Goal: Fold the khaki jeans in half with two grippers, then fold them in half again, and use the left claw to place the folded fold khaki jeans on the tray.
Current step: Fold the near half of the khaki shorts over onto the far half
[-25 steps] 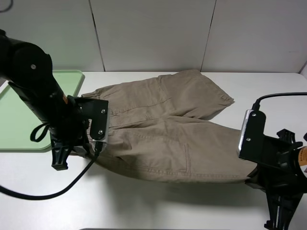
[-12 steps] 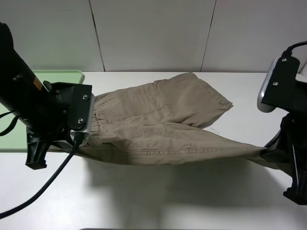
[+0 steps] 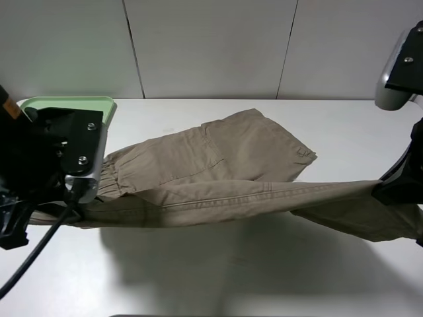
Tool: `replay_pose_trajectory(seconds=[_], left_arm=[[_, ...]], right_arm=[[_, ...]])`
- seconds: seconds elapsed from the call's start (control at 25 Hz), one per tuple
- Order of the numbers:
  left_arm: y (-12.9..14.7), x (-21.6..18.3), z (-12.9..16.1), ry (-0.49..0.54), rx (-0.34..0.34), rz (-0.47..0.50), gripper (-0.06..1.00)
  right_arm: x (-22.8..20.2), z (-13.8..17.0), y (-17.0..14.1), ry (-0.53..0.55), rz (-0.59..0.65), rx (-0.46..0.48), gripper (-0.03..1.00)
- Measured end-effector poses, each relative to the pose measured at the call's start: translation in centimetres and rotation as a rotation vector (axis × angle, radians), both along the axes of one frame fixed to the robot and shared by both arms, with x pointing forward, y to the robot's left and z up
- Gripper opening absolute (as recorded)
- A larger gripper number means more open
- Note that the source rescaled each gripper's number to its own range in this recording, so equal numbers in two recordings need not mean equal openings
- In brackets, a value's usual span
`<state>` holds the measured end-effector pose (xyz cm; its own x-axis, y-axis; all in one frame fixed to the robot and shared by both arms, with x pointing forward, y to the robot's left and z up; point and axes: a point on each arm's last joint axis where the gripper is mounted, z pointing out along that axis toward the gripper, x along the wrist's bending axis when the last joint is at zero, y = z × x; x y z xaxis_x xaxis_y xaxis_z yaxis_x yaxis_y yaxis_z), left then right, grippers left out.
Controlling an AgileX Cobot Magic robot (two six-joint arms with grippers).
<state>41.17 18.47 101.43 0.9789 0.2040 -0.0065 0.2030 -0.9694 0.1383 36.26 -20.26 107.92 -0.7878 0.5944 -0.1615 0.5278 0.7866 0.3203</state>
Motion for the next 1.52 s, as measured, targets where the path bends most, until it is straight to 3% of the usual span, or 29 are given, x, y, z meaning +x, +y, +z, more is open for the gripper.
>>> replay_pose_trajectory(seconds=[0.16, 0.52, 0.76, 1.04, 1.2, 1.52], left_arm=[[0.2, -0.6, 0.8, -0.017, -0.025, 0.012, 0.01], [0.4, -0.1, -1.0, -0.109, -0.050, 0.136, 0.01], [1.3, 0.8, -1.5, -0.219, 0.008, 0.255, 0.01], [1.7, 2.0, -1.1, -0.352, 0.018, 0.356, 0.00], [1.7, 2.8, -1.6, -0.387, 0.036, 0.389, 0.00], [2.7, 6.1, -5.5, -0.363, 0.094, 0.539, 0.00]], right_arm=[[0.1, 0.0, -0.1, -0.008, 0.000, -0.023, 0.00], [3.5, -2.3, 1.6, 0.032, 0.017, -0.199, 0.00], [8.3, 0.0, 4.1, -0.079, 0.000, -0.167, 0.00], [14.8, 1.0, 6.1, -0.158, -0.060, -0.117, 0.00], [17.8, 0.4, 7.1, -0.192, -0.059, -0.113, 0.00], [21.6, -2.8, 9.4, -0.250, -0.020, -0.080, 0.00]])
